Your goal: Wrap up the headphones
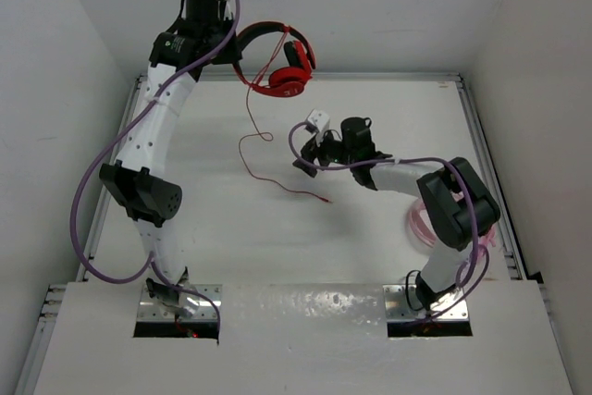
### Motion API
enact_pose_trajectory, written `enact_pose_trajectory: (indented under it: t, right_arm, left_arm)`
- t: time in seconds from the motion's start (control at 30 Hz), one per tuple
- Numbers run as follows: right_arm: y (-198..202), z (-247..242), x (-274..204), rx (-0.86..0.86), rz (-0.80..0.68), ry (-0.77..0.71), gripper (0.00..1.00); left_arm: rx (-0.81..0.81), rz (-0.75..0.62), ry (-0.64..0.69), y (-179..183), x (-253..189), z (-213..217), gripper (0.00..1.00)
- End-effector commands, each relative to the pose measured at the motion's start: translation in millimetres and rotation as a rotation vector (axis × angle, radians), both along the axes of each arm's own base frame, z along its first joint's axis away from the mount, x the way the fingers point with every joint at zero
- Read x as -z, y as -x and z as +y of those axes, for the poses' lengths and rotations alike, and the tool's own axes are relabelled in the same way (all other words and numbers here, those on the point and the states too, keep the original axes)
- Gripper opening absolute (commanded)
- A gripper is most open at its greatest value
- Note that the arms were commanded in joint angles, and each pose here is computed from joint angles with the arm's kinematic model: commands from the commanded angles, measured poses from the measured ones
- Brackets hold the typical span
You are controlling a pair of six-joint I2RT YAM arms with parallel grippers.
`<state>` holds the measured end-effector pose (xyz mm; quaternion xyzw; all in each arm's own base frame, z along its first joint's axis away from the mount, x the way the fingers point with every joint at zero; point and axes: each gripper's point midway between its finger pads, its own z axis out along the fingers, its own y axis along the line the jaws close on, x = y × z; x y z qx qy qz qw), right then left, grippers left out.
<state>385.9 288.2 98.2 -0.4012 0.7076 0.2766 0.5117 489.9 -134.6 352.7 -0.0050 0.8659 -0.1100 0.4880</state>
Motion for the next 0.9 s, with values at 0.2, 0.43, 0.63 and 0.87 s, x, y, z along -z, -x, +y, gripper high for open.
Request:
enact_pose_trajectory:
  t: [0.2,0.43,0.63,0.87]
  right_arm:
    - [11.4,64.9,-35.8,0.112,-0.041,-0.355,0.81]
    - [-41.5,108.8,-37.7,0.283,0.116,-0.597,0.75]
    - [-38.6,140.1,-8.3,0.333,0.207,-0.602,0.75]
    - [-37.9,162.9,30.4,0.358,0.318,-0.538,0.7]
  left_arm:
    - [-0.015,-0.18,0.109,-6.9,-64.3,-1.3,0.0]
    - [0.001,-0.156,0.161,-5.9,-60.9,-10.4,0.0]
    - [0.001,-0.181,0.191,-8.5,-70.8,-12.7,0.0]
    - [-0.028,-0.209,0.245,-18.0,-82.1,-15.1,0.0]
